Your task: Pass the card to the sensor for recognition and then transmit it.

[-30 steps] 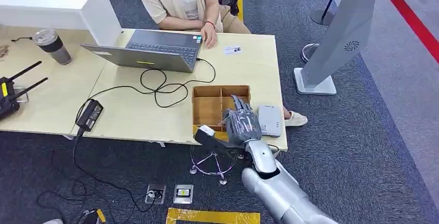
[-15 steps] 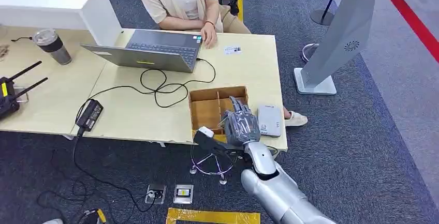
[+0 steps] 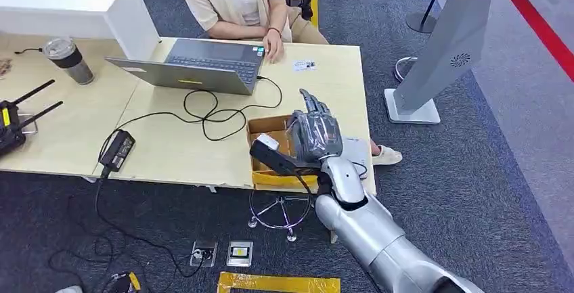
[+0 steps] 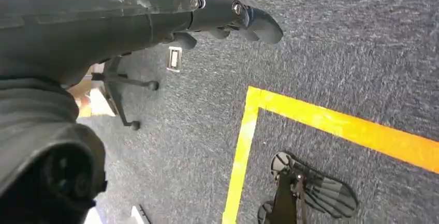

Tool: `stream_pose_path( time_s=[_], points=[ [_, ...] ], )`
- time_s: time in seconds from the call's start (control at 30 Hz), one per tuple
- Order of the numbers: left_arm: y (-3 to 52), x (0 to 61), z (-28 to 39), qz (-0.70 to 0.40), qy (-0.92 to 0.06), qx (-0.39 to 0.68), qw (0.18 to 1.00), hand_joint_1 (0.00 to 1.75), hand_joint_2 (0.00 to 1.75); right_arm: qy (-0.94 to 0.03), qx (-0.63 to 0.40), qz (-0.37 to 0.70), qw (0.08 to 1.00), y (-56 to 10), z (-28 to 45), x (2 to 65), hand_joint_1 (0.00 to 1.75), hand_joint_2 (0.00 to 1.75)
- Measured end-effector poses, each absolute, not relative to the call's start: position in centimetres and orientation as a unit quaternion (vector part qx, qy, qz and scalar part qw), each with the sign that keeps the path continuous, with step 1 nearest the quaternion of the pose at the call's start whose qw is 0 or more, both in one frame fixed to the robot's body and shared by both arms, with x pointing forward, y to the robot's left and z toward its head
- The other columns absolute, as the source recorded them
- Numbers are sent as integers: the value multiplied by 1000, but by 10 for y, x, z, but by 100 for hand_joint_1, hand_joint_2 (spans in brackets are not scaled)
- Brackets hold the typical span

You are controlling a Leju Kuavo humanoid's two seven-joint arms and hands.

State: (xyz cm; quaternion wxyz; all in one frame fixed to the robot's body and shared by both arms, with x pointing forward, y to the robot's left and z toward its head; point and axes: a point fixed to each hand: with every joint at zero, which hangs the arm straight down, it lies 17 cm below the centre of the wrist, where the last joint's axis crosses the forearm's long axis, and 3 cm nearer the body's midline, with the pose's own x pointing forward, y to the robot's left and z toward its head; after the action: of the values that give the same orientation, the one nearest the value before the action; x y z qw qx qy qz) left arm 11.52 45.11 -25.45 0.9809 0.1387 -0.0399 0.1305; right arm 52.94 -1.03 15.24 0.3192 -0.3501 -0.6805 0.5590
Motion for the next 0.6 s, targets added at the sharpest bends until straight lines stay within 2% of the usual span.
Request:
stream_pose_path(
  time_s=[0.6],
  points=[
    [449, 119, -254, 120, -51, 132, 983, 0, 0, -703, -371, 533, 292, -10, 201, 547, 175, 175]
  ],
)
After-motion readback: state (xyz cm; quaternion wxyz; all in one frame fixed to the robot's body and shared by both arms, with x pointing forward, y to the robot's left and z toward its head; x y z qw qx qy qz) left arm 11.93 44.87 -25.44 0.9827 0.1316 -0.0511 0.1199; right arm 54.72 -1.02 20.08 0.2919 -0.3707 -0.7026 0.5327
